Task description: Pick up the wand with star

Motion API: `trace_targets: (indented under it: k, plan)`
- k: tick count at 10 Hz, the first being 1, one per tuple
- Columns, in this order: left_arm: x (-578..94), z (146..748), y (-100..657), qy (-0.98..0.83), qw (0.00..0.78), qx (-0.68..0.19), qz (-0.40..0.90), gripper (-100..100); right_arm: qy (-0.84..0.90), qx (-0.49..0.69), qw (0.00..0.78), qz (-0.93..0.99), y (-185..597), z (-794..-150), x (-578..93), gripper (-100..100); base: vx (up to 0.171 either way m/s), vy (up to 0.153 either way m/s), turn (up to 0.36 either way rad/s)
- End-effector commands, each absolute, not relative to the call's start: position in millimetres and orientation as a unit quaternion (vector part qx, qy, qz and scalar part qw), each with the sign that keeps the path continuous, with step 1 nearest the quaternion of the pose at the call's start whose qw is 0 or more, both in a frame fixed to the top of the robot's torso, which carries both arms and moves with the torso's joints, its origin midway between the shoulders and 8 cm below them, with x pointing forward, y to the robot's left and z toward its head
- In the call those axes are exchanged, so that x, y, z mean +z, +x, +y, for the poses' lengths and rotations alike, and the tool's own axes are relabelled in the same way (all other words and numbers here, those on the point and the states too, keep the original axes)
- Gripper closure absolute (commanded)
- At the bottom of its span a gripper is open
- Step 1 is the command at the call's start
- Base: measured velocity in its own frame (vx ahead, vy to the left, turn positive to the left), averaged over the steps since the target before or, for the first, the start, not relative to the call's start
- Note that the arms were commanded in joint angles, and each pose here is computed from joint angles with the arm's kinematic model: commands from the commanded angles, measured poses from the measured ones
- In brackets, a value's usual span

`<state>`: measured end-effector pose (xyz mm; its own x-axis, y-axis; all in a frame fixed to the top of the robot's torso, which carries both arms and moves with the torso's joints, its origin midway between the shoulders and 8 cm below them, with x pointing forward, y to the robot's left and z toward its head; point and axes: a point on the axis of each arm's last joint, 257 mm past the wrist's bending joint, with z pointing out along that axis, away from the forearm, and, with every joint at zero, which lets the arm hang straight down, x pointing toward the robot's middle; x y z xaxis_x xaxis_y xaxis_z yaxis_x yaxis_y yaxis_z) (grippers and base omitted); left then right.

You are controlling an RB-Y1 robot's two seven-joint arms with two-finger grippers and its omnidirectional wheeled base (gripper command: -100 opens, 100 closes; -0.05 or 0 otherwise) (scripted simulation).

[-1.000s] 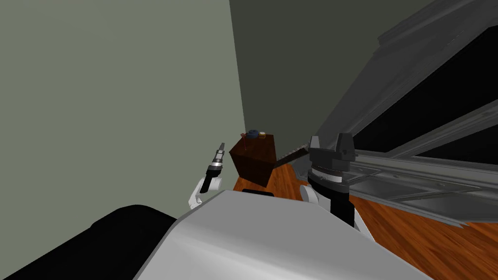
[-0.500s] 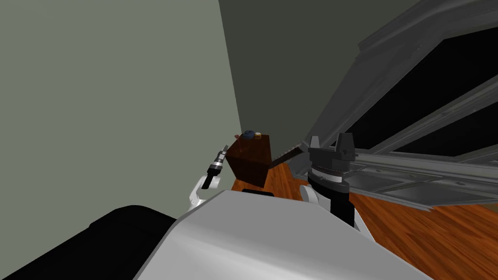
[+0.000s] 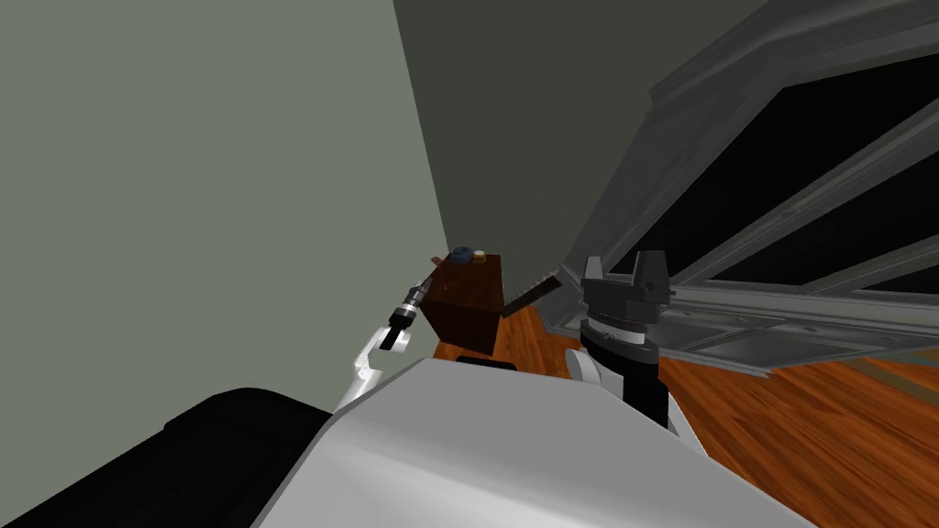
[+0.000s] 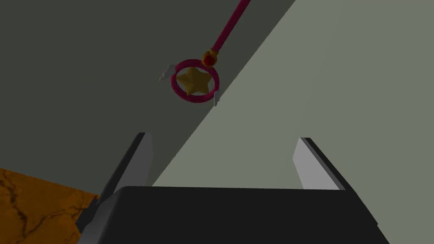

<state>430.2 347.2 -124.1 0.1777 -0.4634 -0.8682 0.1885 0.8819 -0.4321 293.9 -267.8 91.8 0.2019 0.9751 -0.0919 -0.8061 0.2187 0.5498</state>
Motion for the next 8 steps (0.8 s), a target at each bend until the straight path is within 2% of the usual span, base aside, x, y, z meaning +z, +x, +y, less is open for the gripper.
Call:
trace_targets:
  k: [1,8]
  plan:
    - [-135.8,359.4,435.3,-0.09,0.754,-0.177,0.626,-100,0.196,0.594,0.75,0.216,293.9,-267.8,91.8,0,0.032,-0.082,-0.11]
    - [-172.4,412.6,451.2,-0.008,0.727,-0.042,0.686,-100,0.196,0.594,0.75,0.216,293.9,-267.8,91.8,0,0.026,-0.059,-0.082]
